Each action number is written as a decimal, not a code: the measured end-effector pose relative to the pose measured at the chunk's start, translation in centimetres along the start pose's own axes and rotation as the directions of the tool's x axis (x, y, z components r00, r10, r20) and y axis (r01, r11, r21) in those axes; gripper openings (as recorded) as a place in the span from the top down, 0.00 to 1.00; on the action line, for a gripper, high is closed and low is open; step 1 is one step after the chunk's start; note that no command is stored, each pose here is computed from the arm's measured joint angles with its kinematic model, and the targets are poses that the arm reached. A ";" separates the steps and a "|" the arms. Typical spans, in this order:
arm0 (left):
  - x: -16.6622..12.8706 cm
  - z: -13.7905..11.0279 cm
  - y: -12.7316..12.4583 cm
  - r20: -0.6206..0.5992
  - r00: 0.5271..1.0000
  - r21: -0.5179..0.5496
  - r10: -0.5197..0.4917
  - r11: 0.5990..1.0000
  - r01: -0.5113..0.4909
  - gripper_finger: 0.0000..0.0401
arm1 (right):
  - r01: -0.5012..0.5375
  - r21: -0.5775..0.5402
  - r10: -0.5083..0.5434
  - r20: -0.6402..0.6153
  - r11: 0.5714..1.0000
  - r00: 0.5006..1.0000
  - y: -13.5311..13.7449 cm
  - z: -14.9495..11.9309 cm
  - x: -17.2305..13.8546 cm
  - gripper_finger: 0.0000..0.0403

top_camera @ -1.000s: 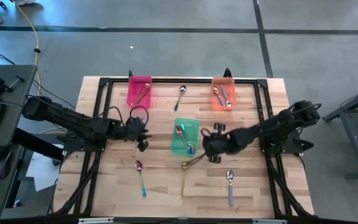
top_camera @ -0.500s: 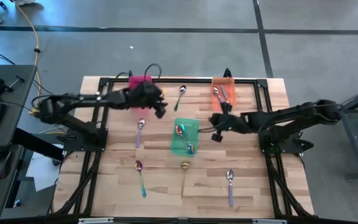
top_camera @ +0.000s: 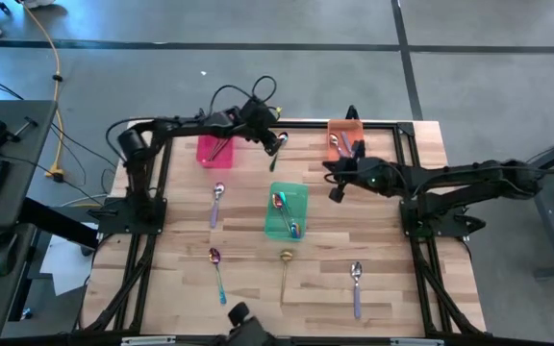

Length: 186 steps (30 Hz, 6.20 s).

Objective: Sort silverware by color (type)
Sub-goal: Put the top blue spoon into the green bin

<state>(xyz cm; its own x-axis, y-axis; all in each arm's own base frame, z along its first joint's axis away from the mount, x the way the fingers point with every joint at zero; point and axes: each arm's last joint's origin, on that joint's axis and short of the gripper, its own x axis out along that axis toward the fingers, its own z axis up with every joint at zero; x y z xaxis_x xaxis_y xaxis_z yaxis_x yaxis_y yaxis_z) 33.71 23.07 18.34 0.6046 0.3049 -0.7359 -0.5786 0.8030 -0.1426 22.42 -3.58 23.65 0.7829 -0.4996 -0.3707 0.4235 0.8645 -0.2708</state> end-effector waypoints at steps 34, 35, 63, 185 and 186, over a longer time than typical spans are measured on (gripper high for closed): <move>4.7 -1.6 1.5 -0.168 0.984 0.117 -0.056 0.990 0.076 0.59 | -0.009 0.060 0.009 0.010 0.998 1.000 -0.1 0.1 0.1 1.00; 4.7 -1.6 1.5 -0.166 0.985 0.124 -0.050 0.990 0.071 0.59 | -0.009 0.060 0.009 0.009 0.998 1.000 -0.1 0.1 0.1 1.00; 5.3 -1.4 1.8 -0.127 0.985 0.374 -0.113 0.915 0.153 0.57 | -0.011 0.063 0.008 0.041 0.998 0.999 -0.1 0.4 0.1 1.00; 5.5 -2.1 4.2 -0.186 0.982 0.475 0.014 0.877 0.077 0.97 | -0.050 0.053 0.048 0.027 0.997 0.998 0.0 0.2 0.1 1.00; 5.4 -2.1 4.2 -0.185 0.983 0.475 0.017 0.877 0.075 0.97 | -0.050 0.053 0.048 0.027 0.997 0.998 0.0 0.2 0.1 1.00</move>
<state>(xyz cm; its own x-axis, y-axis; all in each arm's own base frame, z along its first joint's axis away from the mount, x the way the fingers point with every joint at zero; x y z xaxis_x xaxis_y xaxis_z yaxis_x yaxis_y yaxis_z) 33.42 27.05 12.38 0.4832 0.2182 -0.8479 -0.2017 0.9701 0.1347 22.59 -3.61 23.81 0.8144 -0.4556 -0.3595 0.4075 0.8899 -0.2049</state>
